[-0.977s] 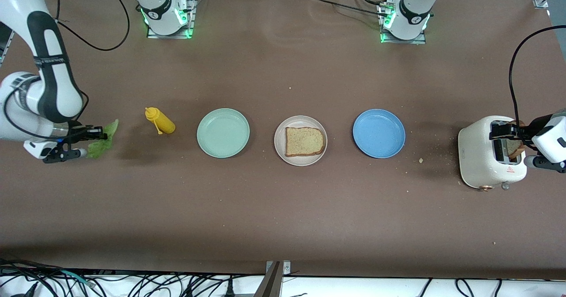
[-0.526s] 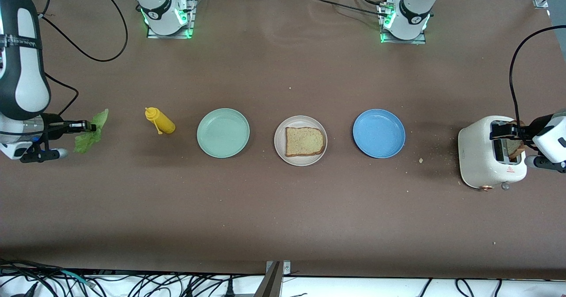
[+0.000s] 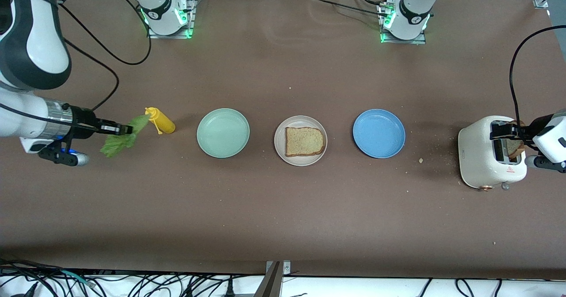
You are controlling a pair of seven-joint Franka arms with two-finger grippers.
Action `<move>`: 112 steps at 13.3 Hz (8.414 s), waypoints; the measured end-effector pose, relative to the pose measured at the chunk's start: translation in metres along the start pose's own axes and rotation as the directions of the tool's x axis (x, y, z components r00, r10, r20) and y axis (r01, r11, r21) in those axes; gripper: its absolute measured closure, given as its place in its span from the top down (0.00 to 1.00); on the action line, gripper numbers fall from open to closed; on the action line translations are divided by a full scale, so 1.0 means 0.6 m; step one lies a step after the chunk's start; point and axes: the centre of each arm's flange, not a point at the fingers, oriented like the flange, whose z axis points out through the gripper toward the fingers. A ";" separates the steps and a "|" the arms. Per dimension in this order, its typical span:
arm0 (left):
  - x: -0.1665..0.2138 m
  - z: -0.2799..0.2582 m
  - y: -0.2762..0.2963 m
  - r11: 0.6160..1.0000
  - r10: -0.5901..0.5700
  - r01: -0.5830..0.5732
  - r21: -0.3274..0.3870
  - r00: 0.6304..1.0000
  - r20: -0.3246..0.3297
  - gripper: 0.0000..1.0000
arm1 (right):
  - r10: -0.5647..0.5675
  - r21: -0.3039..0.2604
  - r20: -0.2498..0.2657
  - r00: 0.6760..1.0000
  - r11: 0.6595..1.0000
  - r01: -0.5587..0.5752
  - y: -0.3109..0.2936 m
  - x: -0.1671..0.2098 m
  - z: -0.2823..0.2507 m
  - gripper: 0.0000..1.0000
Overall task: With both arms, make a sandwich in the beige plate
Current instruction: 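Carry the lettuce leaf over the toast on the beige plate, right gripper, then lower the lettuce onto the toast and open the right gripper, then withdraw the right gripper to its side while the left gripper grips toast, then lift the second toast slice out of the toaster with the left gripper, then carry the toast slice over the lettuce on the beige plate, left gripper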
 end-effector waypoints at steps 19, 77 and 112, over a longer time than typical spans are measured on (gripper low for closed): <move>0.001 0.003 -0.002 1.000 -0.001 0.001 -0.001 1.000 0.003 1.00 | 0.698 0.229 0.084 0.711 0.681 -0.696 -0.506 -0.234 0.610 0.09; -0.043 0.137 -0.213 0.994 -0.048 0.047 -0.103 0.999 -0.010 0.12 | -0.227 -0.346 -0.141 0.964 0.923 0.167 0.091 -0.031 -0.139 1.00; 0.159 0.351 0.592 0.446 0.298 0.049 -0.894 0.933 0.200 0.09 | -0.225 -0.348 -0.151 0.962 0.924 0.161 0.093 -0.033 -0.147 1.00</move>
